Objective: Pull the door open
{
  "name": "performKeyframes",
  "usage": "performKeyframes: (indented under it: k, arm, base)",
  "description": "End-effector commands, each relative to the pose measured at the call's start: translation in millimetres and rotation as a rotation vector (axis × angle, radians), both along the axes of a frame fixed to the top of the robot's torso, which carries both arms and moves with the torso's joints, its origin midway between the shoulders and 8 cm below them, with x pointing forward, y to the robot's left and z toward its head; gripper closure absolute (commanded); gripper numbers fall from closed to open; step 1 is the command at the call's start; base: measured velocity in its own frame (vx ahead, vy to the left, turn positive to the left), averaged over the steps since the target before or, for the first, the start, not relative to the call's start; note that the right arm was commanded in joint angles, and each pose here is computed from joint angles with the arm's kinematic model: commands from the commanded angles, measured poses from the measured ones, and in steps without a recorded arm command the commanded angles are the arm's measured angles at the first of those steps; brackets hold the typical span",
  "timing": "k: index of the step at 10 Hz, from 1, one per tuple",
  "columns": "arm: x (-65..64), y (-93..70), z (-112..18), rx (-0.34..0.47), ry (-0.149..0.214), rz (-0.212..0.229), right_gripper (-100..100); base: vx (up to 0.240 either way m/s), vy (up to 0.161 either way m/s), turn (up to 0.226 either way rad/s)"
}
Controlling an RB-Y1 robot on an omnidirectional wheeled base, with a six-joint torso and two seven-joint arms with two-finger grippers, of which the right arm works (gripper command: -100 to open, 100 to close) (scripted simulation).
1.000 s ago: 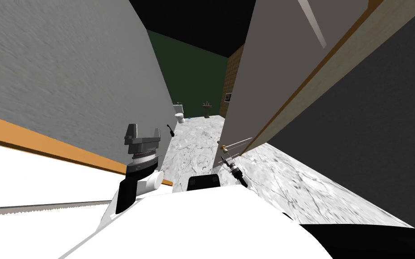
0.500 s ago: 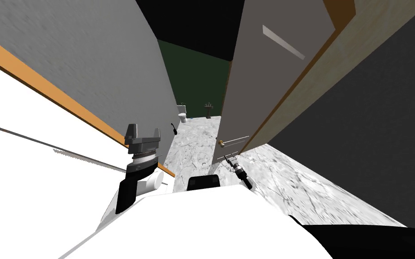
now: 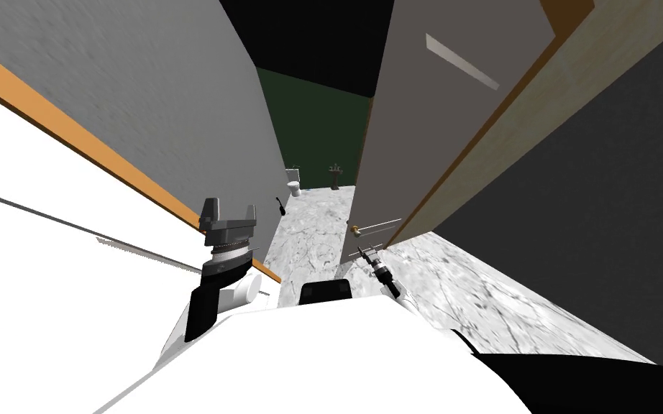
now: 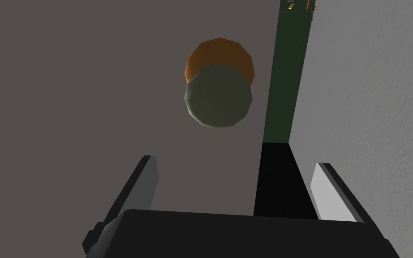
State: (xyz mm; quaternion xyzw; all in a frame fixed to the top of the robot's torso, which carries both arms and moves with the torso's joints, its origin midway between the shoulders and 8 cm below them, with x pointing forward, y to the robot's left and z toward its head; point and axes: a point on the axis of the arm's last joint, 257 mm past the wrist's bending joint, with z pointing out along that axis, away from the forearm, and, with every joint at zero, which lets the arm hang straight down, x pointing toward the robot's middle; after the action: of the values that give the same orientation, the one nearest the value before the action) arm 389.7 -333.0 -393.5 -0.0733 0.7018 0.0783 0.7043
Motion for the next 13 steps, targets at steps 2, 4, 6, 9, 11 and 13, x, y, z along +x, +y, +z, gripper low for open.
performKeyframes:
  k: [2, 4, 6, 9, 11, 13]
  arm:
    - [14.3, 1.0, 1.4, 0.001, -0.007, -0.016, -100]
    - [26.2, 1.2, 1.6, 0.0, -0.01, -0.03, -100]
    - [26.0, 0.9, -0.4, 0.001, -0.007, -0.033, -100]
    - [26.0, 0.9, -0.4, 0.001, -0.007, -0.033, 100]
    - [26.0, 0.9, -0.4, 0.001, -0.007, -0.033, 100]
    - [26.8, -2.7, 0.3, 0.037, -0.001, -0.042, 100]
  base:
    - [0.191, 0.059, 0.066]
    - [0.157, -0.01, 0.027]
    - [0.09, -0.043, 0.043]
    - [-0.011, 0.006, -0.006]
    - [-0.003, 0.0, -0.001]
    - [-0.008, -0.003, 0.029]
